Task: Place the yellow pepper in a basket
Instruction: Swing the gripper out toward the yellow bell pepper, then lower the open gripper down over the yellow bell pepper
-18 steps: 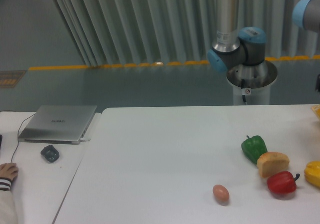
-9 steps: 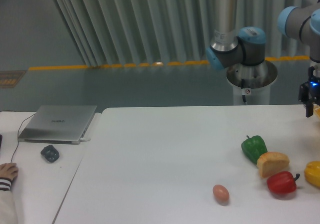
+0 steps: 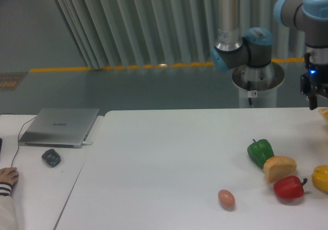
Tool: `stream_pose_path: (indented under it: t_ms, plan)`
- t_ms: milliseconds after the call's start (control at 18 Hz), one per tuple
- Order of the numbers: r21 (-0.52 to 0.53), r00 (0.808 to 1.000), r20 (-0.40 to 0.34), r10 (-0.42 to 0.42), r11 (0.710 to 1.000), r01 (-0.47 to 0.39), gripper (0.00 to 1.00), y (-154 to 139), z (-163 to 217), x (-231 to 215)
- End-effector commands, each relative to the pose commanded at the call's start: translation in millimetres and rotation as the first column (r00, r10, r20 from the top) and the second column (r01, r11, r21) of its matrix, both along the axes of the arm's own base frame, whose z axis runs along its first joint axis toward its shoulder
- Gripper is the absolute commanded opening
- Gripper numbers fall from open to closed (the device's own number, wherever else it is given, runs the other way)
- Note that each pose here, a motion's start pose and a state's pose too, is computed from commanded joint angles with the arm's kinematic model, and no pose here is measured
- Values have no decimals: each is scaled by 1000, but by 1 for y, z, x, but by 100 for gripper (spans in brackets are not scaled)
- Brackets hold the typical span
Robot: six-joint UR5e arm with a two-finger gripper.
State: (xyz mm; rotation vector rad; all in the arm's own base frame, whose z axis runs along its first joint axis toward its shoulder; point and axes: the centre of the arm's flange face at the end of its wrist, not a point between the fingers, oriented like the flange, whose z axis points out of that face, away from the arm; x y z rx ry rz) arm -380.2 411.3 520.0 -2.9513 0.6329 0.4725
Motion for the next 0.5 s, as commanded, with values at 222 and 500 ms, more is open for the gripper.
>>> stream_pose_path:
  t_ms: [222, 500]
  plan:
    - [-15, 999, 1, -54, 998, 54, 100, 23, -8, 18]
    - [-56, 993, 21, -112, 992, 113, 100, 48, -32, 24]
